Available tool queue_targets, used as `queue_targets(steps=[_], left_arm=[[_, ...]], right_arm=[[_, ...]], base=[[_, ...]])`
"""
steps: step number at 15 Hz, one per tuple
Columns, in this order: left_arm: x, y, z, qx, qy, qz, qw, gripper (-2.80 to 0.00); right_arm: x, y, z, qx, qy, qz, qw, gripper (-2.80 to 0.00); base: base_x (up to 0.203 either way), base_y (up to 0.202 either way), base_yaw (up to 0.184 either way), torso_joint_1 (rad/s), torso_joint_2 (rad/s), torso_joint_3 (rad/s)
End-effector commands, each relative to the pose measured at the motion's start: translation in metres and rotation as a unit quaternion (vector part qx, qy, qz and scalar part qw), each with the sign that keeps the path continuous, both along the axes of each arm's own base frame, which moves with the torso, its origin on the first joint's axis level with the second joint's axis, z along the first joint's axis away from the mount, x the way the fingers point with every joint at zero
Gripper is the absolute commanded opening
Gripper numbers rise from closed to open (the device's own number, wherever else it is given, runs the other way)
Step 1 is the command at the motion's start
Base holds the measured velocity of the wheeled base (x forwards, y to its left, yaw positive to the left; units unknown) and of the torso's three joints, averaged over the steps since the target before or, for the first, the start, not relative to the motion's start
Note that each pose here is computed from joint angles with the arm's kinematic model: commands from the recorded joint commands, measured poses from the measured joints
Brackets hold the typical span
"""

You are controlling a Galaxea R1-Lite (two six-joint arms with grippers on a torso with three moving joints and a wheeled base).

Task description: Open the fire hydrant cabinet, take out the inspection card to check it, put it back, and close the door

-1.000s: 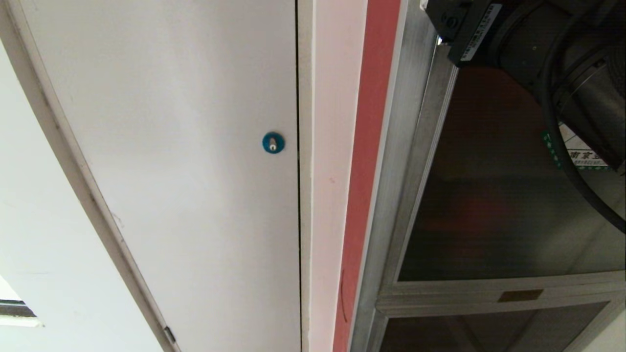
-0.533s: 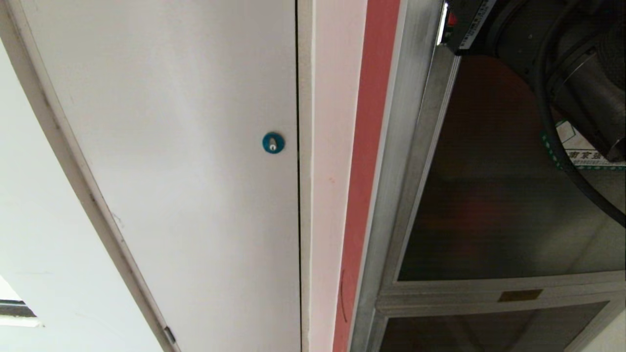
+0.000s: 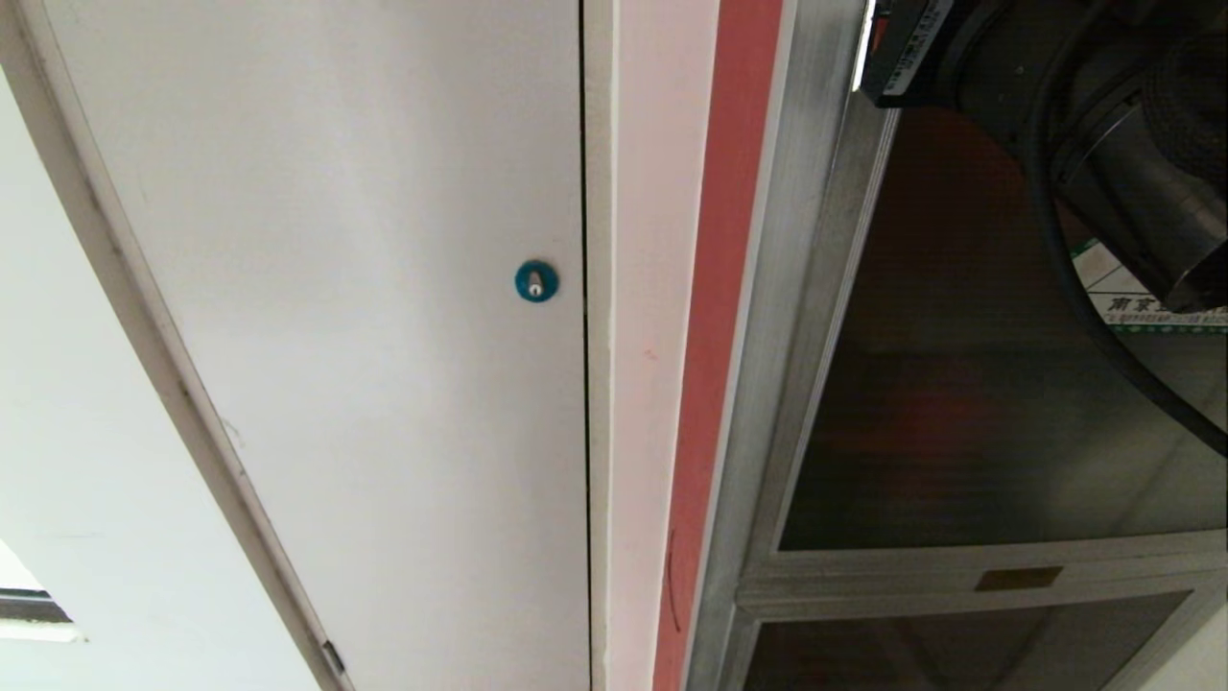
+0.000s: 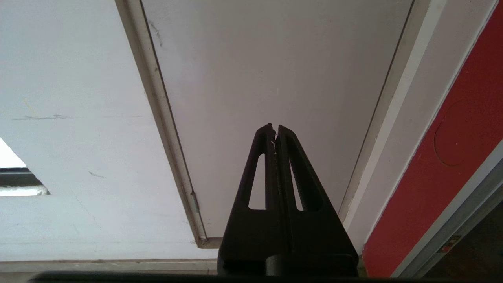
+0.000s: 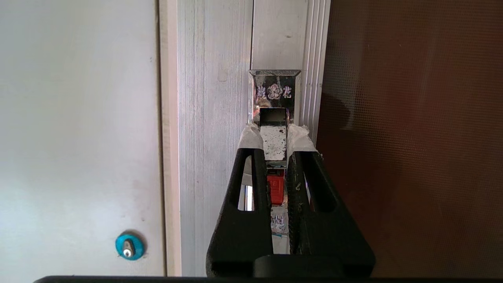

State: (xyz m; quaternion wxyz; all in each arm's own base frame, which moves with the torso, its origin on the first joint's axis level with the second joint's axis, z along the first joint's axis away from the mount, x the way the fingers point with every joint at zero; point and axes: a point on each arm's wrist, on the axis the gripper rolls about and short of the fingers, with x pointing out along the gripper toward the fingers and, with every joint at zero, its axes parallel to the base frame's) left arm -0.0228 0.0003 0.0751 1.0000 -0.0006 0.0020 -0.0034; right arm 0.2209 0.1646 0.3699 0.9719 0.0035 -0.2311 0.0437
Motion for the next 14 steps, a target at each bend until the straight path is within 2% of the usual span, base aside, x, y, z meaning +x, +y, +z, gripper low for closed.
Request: queue_targets(steps=[1,14], left_arm=[[0.000,0.000,0.000,0.000,0.000,0.000,1.0000,-2.80],[0.000,0.000,0.000,0.000,0.000,0.000,1.0000,-2.80]], right_arm=[[-0.005,-0.004,0.004,0.004,-0.005,-0.001,1.000,-2.80],[-0.058,-0.040,0.004,0.004,-0.006,0.014,1.000,-2.80]], base=[[0.000,0.000,0.000,0.000,0.00,0.000],[0.000,0.000,0.000,0.000,0.00,0.000]])
